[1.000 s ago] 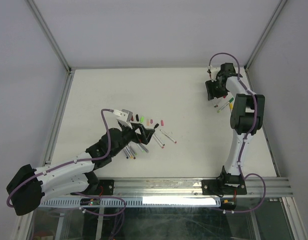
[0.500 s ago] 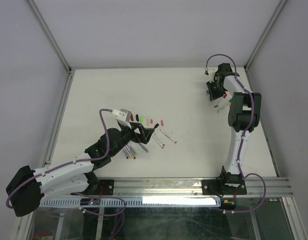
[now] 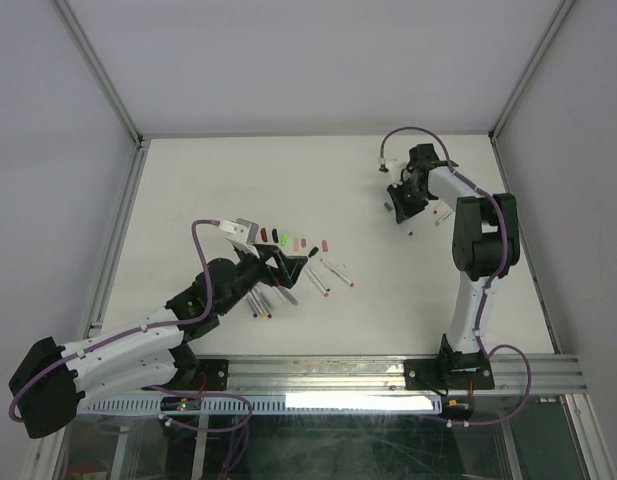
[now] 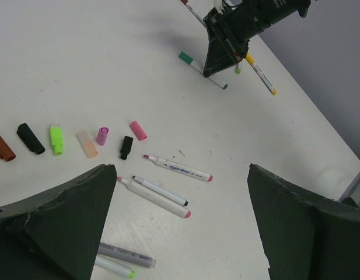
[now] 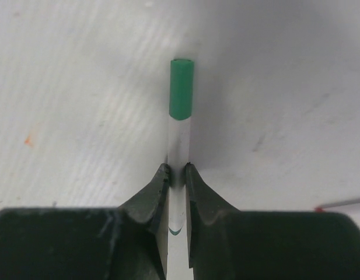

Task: Open the pen caps
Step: Pick up the pen from the center of the board.

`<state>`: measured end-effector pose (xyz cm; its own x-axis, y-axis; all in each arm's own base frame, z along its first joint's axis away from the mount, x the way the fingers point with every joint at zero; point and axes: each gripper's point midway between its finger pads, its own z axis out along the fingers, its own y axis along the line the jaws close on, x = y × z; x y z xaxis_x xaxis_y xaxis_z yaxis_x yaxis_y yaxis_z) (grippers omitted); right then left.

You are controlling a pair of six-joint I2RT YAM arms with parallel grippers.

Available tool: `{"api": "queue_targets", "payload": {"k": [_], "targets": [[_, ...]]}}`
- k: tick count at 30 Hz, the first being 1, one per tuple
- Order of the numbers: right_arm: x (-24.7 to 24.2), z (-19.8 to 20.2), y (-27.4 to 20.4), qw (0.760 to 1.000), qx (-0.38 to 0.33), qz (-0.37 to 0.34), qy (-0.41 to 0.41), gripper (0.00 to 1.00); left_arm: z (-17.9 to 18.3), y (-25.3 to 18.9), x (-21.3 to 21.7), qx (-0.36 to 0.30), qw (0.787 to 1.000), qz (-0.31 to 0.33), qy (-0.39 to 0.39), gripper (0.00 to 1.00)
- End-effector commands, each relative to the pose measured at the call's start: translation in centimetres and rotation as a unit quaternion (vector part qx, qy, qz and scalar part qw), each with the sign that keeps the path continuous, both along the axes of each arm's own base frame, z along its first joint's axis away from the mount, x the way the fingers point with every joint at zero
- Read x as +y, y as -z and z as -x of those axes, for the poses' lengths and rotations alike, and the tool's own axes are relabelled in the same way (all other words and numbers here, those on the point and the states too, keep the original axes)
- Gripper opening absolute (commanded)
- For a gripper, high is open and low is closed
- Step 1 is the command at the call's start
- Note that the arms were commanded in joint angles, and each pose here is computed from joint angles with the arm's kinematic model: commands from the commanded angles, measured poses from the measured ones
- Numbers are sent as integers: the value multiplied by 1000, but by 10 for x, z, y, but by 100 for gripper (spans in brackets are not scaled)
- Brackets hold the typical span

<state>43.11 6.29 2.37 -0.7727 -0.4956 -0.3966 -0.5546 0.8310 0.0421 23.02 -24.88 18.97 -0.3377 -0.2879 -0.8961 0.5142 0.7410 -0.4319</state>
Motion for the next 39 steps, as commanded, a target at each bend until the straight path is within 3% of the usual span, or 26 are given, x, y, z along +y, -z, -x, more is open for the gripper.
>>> {"api": "queue_targets", "payload": {"k": [1,14,27,39], "targets": [[33,36,-9,998,18,-15,-51,6,-1,-14,3,-15,1000,27,-5,99],[67,83,-5,993,18,18,-112,12,1,-16,0,-14,999,40,1,99],[67,89,4,992,30,21,-119,23,0,-18,-5,-11,999,49,6,99],[62,89,13,992,36,37,-116,23,0,-19,-8,-10,998,57,11,99]]}}
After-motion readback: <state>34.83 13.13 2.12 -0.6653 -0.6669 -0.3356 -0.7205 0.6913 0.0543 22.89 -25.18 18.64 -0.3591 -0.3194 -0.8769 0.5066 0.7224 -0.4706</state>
